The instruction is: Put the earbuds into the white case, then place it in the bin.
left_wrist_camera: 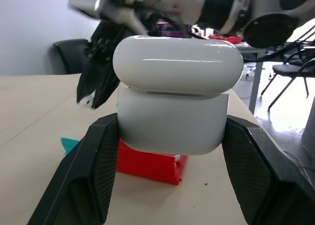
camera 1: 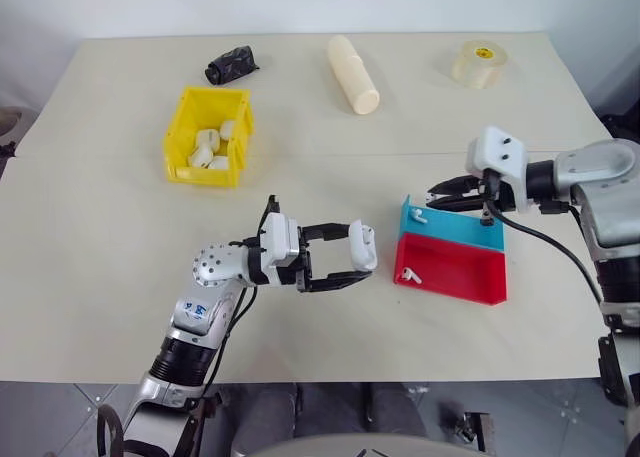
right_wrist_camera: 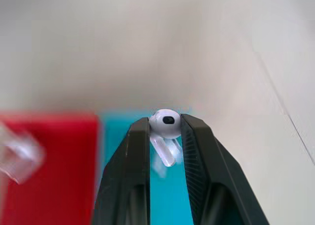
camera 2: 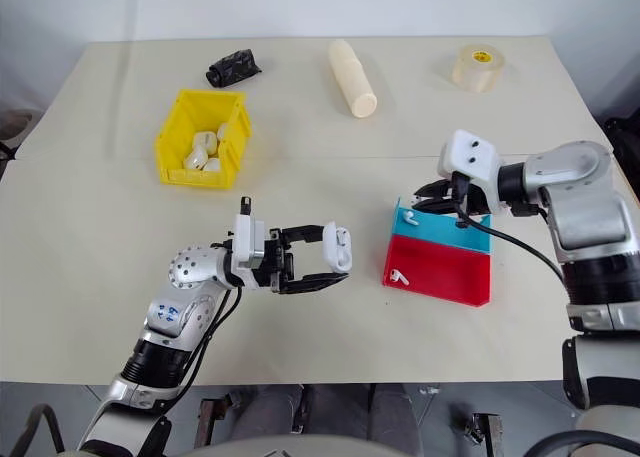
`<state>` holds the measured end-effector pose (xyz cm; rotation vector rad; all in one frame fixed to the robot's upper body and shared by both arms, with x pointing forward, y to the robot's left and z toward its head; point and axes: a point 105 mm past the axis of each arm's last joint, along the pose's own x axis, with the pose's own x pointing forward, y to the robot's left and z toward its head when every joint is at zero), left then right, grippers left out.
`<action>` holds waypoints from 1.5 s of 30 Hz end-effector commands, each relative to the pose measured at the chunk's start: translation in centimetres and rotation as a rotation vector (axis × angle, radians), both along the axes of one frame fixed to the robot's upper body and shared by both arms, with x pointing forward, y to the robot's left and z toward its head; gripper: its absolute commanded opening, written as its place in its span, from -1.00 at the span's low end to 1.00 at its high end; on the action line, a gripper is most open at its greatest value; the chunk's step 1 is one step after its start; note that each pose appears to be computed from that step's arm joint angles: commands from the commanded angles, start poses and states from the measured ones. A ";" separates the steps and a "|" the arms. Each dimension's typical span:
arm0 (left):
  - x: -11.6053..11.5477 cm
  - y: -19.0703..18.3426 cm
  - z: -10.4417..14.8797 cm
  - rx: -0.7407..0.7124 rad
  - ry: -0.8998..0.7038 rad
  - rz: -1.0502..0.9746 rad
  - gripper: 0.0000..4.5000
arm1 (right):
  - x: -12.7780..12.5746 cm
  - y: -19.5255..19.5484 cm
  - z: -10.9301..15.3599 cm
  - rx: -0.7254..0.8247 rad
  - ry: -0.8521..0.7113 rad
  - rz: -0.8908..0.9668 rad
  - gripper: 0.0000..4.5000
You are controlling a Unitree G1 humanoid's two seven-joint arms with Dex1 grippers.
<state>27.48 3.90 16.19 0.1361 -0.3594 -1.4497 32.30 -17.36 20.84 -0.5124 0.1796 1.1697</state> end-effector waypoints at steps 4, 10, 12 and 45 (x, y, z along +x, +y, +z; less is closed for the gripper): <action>0.8 -0.2 0.7 -0.040 -0.014 0.014 0.22 | -5.1 4.1 3.6 0.543 0.106 0.128 -0.72; 1.4 -0.5 1.2 -0.062 -0.004 0.016 0.22 | -7.0 6.2 4.1 0.778 0.208 0.133 -0.72; 1.5 -0.6 1.5 -0.078 0.005 0.018 0.22 | -7.5 6.9 3.7 0.819 0.249 0.131 -0.72; 0.4 -1.1 4.4 -0.210 0.038 -0.074 0.22 | -8.6 8.3 -1.6 0.818 0.329 0.034 0.12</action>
